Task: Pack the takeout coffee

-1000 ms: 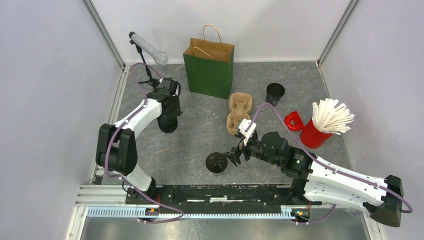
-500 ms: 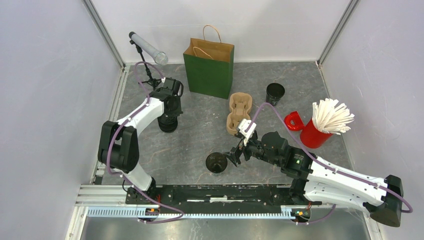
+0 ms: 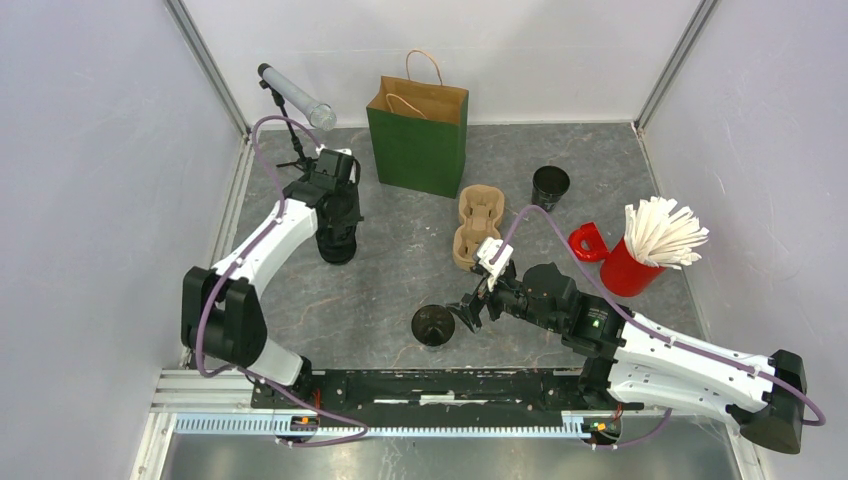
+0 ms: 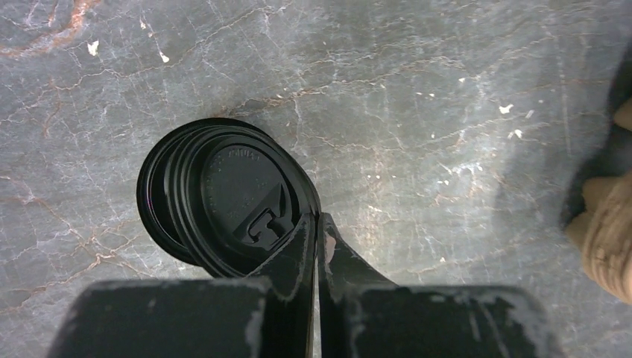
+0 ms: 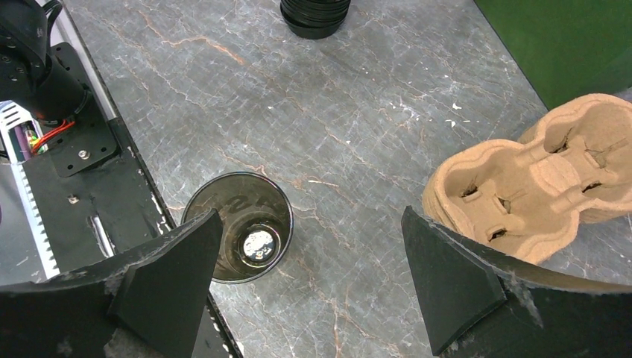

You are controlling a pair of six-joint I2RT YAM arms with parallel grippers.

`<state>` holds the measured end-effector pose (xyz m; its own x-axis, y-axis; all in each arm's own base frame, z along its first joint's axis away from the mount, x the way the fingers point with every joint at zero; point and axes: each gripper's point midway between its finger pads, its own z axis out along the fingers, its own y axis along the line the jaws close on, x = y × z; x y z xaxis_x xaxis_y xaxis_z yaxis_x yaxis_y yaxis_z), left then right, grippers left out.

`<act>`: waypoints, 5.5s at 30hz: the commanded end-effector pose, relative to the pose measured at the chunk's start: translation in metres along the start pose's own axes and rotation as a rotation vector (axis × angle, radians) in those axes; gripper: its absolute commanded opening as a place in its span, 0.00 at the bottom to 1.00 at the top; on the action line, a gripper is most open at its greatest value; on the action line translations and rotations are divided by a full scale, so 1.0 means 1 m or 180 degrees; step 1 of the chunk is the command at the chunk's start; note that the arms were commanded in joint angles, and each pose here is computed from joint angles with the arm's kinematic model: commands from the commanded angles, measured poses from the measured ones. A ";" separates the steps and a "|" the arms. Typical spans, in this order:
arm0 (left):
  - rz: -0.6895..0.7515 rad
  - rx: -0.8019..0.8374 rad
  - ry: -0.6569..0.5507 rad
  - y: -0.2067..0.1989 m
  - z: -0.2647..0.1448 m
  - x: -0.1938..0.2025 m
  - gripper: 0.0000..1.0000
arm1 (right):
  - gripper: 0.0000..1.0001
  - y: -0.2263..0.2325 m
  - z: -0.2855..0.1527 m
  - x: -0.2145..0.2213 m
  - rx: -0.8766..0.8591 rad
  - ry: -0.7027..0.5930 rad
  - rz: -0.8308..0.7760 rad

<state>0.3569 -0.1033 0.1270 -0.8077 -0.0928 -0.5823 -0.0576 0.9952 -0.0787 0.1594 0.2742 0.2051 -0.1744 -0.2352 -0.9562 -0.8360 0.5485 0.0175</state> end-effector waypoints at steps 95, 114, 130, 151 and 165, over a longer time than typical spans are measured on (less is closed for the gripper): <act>-0.0089 0.3998 0.0209 -0.128 -0.256 0.084 0.12 | 0.82 0.055 0.046 -0.073 -0.0451 -0.2026 -0.3332; 0.0004 0.2571 -0.0580 -0.083 -0.200 0.057 1.00 | 0.78 0.008 0.036 -0.010 -0.0082 0.0658 -0.0868; -0.0390 0.2815 -0.0237 -0.089 -0.169 0.100 0.93 | 0.75 0.016 0.008 0.016 -0.0030 0.1872 -0.0371; -0.0982 0.2971 0.0197 -0.092 -0.140 0.140 0.86 | 0.76 0.061 0.031 0.031 -0.0177 0.2325 -0.0630; -0.1203 0.3085 0.0366 -0.096 -0.122 0.157 0.83 | 0.80 0.062 0.046 0.052 -0.0248 0.2532 -0.0828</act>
<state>0.1638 -0.2036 0.1351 -0.8865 -0.3333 -0.3211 0.1225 0.5000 -0.8573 0.1174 0.3221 0.1339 -0.2852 -0.8621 -0.4190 -0.9255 0.3613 -0.1133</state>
